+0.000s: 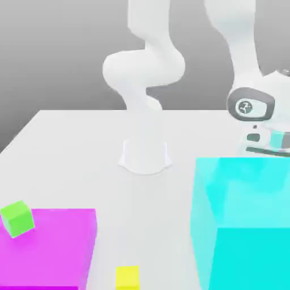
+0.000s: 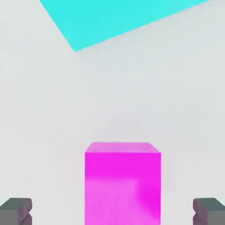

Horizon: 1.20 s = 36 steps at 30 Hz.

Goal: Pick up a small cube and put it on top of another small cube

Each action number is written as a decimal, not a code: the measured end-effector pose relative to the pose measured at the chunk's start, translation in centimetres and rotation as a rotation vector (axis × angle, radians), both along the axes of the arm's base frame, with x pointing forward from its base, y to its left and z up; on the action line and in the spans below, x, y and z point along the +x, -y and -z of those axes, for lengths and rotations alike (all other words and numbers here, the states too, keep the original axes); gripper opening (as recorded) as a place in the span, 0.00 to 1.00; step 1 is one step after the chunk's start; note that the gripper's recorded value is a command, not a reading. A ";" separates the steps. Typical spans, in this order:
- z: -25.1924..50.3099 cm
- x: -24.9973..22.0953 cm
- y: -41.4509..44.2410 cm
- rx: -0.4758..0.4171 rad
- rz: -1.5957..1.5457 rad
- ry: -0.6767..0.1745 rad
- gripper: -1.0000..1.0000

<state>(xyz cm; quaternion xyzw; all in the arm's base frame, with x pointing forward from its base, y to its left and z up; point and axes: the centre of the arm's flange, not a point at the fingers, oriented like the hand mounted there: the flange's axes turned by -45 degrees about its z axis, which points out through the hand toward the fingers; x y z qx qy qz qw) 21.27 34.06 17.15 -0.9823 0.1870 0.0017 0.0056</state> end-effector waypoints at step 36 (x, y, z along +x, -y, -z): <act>-20.0 20.8 3.9 0.140 0.228 0.226 0.00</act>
